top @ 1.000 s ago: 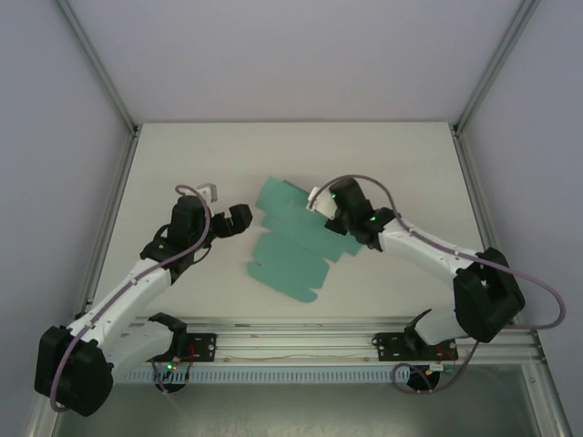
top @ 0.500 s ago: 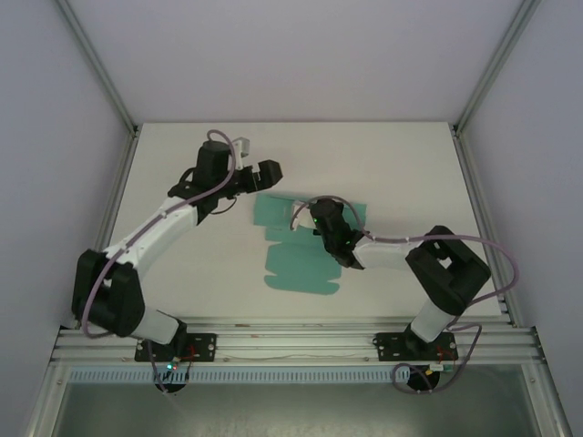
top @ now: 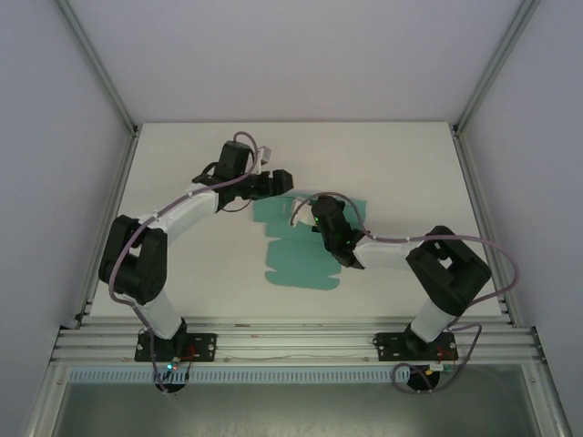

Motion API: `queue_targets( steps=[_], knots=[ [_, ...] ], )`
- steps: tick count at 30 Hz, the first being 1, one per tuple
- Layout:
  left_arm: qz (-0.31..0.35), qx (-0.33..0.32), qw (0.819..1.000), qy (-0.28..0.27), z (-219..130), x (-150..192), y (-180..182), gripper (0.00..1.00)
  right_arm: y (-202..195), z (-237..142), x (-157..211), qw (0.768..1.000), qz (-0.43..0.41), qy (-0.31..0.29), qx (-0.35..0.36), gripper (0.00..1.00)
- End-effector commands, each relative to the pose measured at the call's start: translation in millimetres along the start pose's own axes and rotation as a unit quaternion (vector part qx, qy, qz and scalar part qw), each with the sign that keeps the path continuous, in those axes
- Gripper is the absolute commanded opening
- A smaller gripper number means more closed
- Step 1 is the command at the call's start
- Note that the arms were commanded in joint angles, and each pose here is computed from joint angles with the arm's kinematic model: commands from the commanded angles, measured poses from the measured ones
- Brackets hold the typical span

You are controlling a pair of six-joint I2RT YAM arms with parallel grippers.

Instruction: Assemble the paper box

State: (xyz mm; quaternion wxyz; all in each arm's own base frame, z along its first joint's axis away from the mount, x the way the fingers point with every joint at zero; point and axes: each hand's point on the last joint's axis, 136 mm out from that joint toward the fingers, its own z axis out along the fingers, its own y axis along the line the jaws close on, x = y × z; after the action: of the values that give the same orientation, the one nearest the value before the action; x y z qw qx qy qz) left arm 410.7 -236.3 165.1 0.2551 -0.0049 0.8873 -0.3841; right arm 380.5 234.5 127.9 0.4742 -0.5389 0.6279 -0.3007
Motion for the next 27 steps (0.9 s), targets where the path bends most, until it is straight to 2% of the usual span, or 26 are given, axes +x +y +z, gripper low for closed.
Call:
queue_targets(
  steps=[1, 3, 8, 11, 17, 23, 27],
  knots=[
    [0.001, 0.044, 0.999, 0.019, 0.0, 16.3, -19.4, 0.76, -32.2, -9.5, -19.2, 0.996, 0.071, -0.038, 0.038, 0.00],
    [-0.017, 0.063, 0.998, 0.022, 4.0, 18.4, -24.9, 0.71, -32.0, -10.5, -22.1, 0.995, 0.084, -0.047, 0.033, 0.00],
    [-0.029, 0.075, 0.996, 0.025, 11.3, 20.6, -32.2, 0.67, -41.2, -10.8, -29.0, 0.991, 0.111, -0.062, 0.047, 0.00],
    [-0.043, 0.101, 0.994, 0.014, 15.5, 16.5, -38.3, 0.64, -29.4, -12.2, -35.7, 0.990, 0.105, -0.089, 0.023, 0.00],
    [-0.088, 0.131, 0.987, -0.006, 26.5, 7.2, -42.1, 0.52, -22.8, -11.8, -39.8, 0.989, 0.103, -0.107, 0.022, 0.00],
    [-0.093, 0.103, 0.990, -0.015, 31.9, 7.9, -34.4, 0.40, -25.0, -16.3, -43.1, 0.986, 0.112, -0.124, 0.024, 0.00],
    [-0.082, 0.114, 0.990, -0.024, 28.4, 4.9, -39.4, 0.38, -22.5, -22.1, -44.8, 0.983, 0.123, -0.137, 0.012, 0.00]
  ],
)
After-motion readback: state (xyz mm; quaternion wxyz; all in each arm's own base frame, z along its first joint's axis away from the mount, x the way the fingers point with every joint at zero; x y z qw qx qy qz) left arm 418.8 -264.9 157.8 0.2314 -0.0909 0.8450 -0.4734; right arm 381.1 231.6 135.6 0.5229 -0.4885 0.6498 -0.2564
